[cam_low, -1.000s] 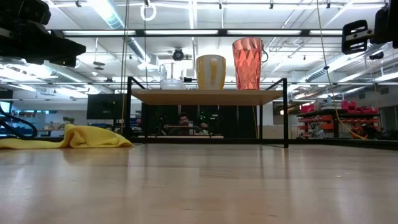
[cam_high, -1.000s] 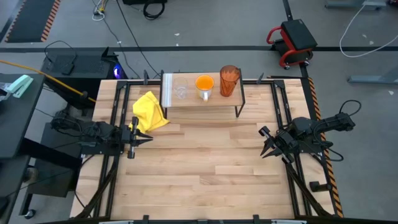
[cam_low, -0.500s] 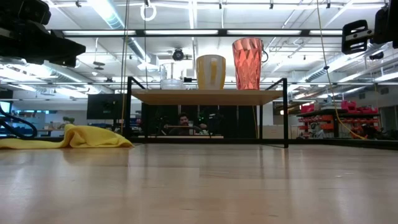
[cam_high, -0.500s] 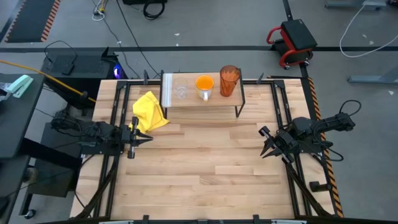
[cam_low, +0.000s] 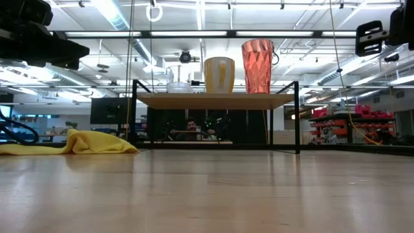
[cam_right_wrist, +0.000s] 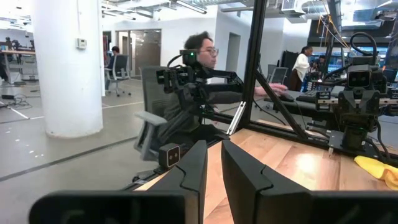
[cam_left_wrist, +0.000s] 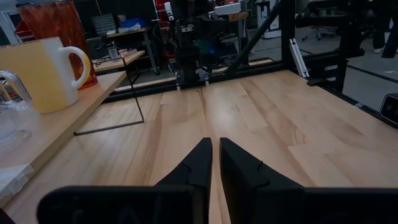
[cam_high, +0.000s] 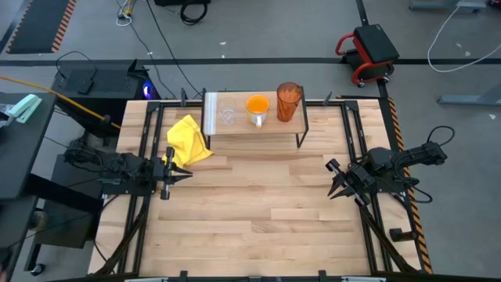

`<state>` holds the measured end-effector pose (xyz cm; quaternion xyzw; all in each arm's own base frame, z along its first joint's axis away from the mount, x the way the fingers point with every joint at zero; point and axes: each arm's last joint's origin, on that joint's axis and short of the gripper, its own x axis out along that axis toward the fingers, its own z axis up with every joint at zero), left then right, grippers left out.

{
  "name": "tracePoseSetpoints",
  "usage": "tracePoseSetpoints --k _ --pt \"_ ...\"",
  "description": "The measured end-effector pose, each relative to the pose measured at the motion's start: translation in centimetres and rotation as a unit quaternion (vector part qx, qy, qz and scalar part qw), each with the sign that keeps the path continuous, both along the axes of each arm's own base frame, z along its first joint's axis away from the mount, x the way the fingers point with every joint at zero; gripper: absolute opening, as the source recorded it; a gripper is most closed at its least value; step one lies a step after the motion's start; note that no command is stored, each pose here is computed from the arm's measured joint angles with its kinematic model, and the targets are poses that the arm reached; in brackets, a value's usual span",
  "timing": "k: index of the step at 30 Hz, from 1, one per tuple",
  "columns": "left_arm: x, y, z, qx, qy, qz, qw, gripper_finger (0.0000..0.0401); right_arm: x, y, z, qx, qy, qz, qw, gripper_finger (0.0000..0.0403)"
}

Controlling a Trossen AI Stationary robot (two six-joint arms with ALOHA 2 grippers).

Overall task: Stack small to large cups/mugs on shelf
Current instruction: Return to Home Position

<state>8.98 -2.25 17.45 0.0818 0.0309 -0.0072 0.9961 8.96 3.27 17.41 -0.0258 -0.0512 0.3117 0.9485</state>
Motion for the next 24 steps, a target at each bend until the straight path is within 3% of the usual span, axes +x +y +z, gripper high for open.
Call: tracePoseSetpoints --k 24 --pt "0.00 0.00 0.00 0.000 0.000 0.000 1.000 0.0035 0.00 0.00 0.00 0.000 0.000 0.000 1.000 0.0056"
